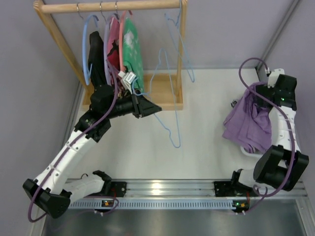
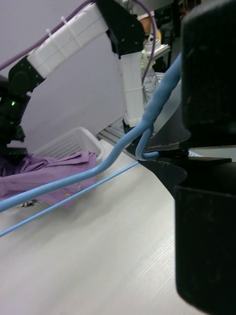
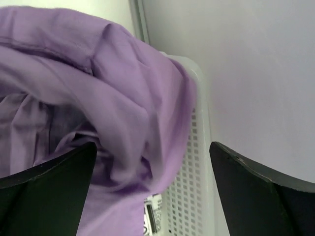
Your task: Remove the trousers from the hanger
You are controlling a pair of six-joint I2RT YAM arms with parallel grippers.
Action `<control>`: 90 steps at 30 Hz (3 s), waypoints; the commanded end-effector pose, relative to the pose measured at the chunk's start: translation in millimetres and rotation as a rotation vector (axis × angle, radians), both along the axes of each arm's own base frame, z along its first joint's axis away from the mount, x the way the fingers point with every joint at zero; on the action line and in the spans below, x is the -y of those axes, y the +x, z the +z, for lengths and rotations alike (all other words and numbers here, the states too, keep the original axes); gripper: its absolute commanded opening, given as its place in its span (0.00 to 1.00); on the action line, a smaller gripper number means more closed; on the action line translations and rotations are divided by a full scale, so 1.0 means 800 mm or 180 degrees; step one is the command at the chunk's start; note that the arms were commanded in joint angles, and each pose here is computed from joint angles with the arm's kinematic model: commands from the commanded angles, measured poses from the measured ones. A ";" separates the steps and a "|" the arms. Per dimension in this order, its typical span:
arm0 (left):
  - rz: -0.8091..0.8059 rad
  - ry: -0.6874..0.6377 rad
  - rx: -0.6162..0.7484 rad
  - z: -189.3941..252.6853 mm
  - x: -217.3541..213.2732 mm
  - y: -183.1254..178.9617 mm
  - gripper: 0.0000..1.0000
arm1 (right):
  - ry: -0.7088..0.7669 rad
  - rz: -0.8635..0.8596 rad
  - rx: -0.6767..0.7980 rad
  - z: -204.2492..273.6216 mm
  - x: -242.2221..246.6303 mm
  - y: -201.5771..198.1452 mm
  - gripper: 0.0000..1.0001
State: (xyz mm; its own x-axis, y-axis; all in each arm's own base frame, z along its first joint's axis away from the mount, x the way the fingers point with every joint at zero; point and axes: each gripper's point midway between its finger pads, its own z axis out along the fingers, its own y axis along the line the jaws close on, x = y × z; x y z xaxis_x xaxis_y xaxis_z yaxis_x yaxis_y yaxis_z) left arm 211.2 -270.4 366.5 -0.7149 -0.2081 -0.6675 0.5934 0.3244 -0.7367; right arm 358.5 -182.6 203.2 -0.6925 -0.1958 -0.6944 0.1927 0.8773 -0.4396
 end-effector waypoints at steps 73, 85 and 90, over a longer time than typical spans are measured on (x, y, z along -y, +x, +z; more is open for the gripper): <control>0.1174 0.0406 0.0848 0.078 -0.037 0.062 0.99 | 0.3179 0.4130 0.0241 0.272 -0.635 -0.132 0.00; 0.1254 0.0633 0.1197 0.083 -0.061 0.057 0.99 | 0.3097 0.4002 0.0591 0.320 -0.645 -0.055 0.00; 0.1274 0.0615 0.1224 0.084 -0.067 0.052 0.99 | 0.2868 0.3861 0.0772 0.326 -0.651 0.002 0.00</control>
State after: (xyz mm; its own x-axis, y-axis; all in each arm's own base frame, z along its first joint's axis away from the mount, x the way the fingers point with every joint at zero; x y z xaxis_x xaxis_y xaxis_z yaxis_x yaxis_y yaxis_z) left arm 258.3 -225.4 420.2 -0.3611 -0.2545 -0.8972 0.5927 0.6802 -0.4314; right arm 341.5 342.9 447.0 -0.3519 -0.0232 -0.9358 -0.8324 0.4649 0.3015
